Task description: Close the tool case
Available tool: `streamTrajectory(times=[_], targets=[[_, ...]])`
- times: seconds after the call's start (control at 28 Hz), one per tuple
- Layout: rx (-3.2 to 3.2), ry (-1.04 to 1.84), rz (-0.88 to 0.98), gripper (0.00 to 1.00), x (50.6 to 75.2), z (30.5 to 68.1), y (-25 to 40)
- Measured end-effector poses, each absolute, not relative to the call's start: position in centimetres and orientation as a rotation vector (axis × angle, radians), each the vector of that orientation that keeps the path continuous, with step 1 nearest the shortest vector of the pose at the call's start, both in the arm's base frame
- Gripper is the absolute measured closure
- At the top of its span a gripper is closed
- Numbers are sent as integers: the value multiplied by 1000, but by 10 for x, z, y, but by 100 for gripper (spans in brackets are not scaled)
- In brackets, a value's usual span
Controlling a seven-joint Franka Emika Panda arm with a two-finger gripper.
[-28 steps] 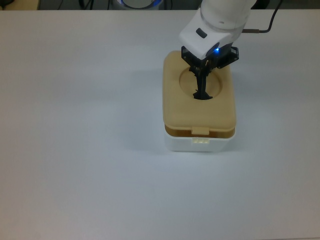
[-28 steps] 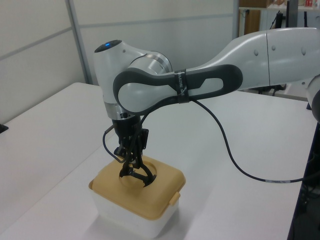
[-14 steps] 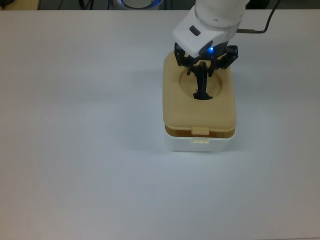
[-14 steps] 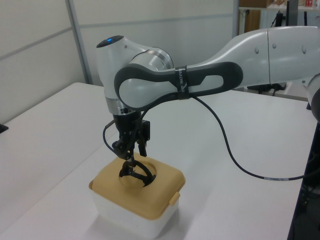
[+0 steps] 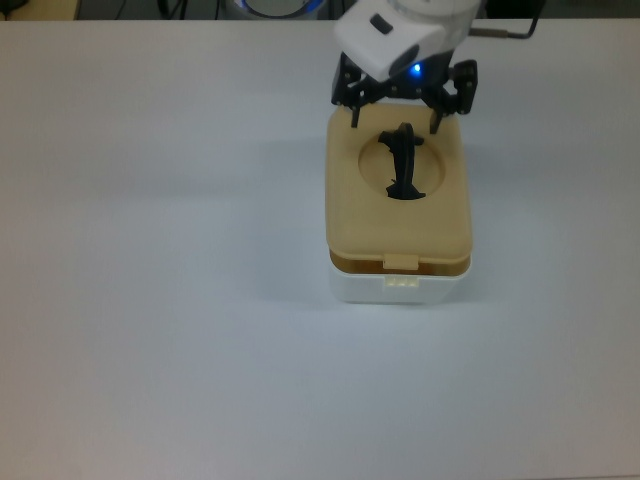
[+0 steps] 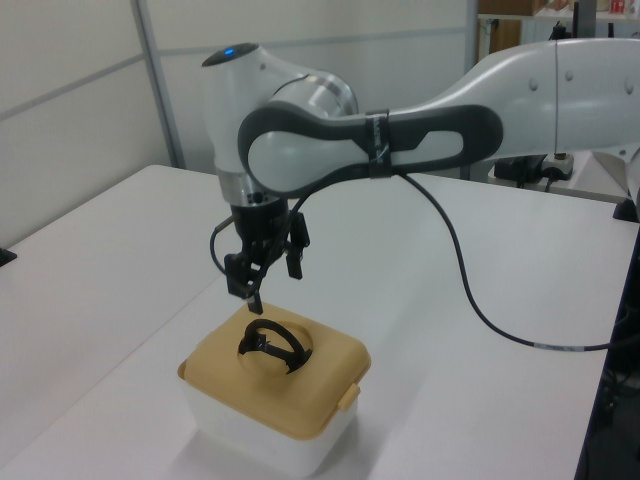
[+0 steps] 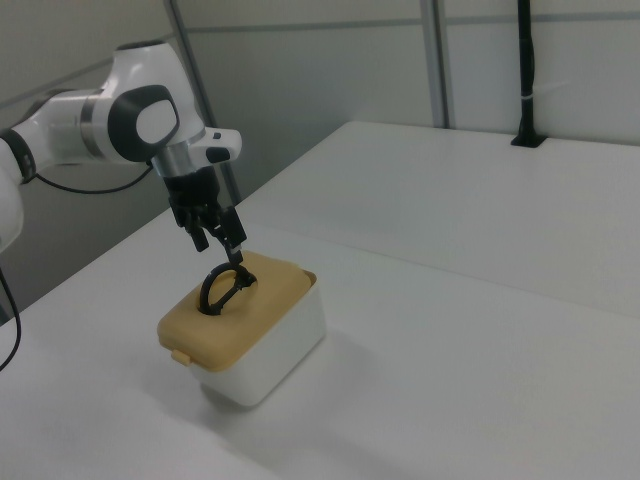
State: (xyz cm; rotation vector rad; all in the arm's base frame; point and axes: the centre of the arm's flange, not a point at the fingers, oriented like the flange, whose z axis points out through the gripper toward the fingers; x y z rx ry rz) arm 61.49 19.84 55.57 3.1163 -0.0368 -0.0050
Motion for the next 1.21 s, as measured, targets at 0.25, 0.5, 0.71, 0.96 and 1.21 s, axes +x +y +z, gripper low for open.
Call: streamTrajectory(times=[0.25, 0.5, 0.71, 0.96, 1.21], targets=[[3110, -1, -49, 0, 605, 579, 166], [3112, -12, -59, 0, 605, 592, 119], [3115, -37, -76, 0, 604, 603, 55], [3122, -81, -51, 0, 598, 618, -10], [3125, -110, -66, 0, 589, 623, -52]])
